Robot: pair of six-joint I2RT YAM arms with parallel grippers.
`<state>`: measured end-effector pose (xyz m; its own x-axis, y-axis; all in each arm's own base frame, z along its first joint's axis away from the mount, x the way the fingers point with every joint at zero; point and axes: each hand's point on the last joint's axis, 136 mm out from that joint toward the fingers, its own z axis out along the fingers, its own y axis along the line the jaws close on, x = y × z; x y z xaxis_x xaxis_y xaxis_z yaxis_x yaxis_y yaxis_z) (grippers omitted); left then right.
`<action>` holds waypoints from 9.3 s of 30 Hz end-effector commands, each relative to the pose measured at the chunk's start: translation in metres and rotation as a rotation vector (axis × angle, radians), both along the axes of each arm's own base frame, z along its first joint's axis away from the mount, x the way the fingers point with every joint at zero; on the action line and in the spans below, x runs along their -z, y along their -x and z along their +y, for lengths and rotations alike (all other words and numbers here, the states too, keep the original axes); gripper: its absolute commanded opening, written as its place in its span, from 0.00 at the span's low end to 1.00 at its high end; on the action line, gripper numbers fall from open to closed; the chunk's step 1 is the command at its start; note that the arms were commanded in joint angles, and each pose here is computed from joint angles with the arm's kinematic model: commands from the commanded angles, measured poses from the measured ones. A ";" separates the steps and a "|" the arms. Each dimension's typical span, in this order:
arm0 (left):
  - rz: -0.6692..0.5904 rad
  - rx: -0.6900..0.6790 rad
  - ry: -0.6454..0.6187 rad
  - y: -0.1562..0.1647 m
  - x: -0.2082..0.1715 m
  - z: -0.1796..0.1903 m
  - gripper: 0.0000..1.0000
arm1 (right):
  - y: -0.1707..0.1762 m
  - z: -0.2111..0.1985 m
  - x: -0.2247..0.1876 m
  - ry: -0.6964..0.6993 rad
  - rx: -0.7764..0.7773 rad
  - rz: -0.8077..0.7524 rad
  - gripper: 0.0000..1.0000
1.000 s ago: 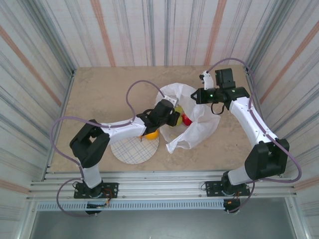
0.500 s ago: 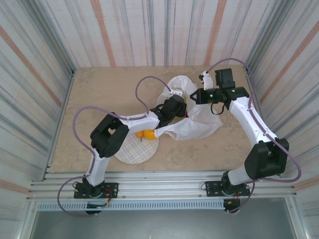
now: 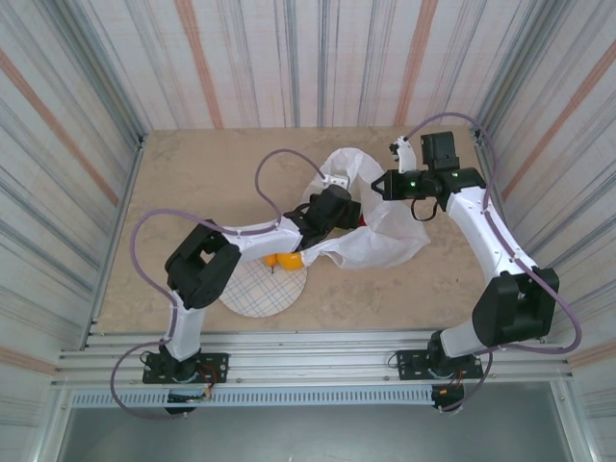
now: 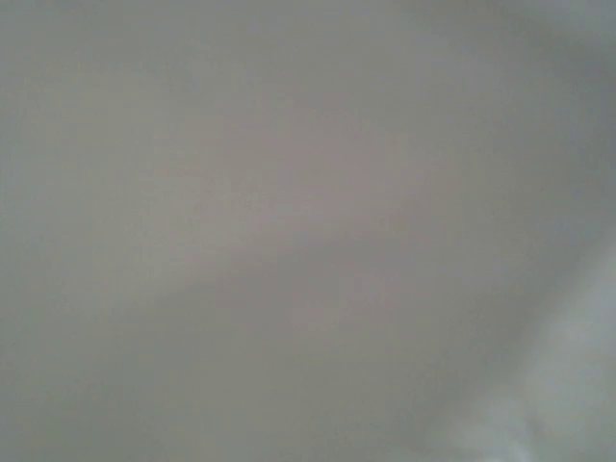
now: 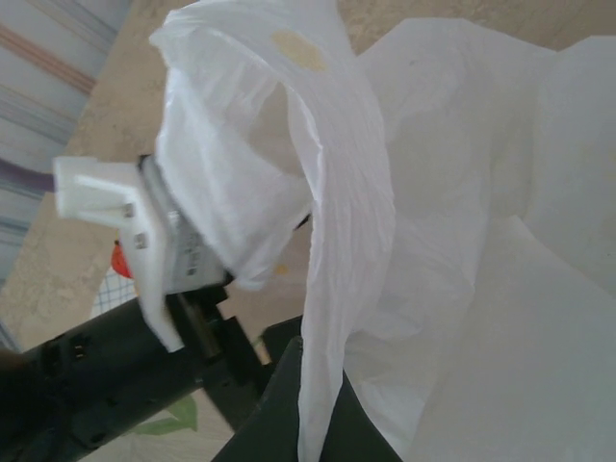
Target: Place the fruits into the plastic bag
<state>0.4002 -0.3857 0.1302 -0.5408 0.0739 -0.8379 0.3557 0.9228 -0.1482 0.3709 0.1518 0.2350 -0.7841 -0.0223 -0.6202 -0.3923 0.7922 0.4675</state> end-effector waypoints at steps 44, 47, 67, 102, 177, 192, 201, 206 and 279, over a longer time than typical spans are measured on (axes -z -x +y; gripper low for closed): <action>0.326 0.056 0.016 0.001 0.053 0.100 0.51 | -0.009 -0.016 -0.005 -0.037 0.017 0.013 0.00; 0.314 0.084 0.039 -0.002 0.046 0.093 0.38 | -0.010 -0.016 -0.007 -0.036 0.017 0.008 0.00; 0.189 0.421 0.500 0.095 -0.125 0.017 0.00 | -0.012 -0.067 -0.040 0.179 0.160 -0.115 0.00; 0.211 0.047 0.171 0.099 -0.062 0.179 0.77 | -0.017 -0.010 -0.018 -0.028 0.057 -0.063 0.00; 0.302 -0.349 0.020 0.087 -0.010 0.286 0.51 | -0.014 -0.014 -0.007 -0.048 0.050 -0.038 0.00; 0.071 0.236 0.211 0.118 -0.102 0.112 0.47 | -0.011 -0.010 -0.008 -0.053 0.042 -0.041 0.00; 0.087 0.390 0.206 0.103 -0.094 0.043 0.48 | -0.003 -0.006 -0.013 -0.074 0.022 -0.053 0.00; 0.094 0.482 0.147 0.100 -0.075 0.004 0.50 | 0.002 -0.001 -0.009 -0.087 0.004 -0.040 0.00; 0.331 -0.202 -0.053 0.101 -0.009 0.242 0.92 | -0.002 -0.030 -0.001 -0.073 0.073 -0.029 0.00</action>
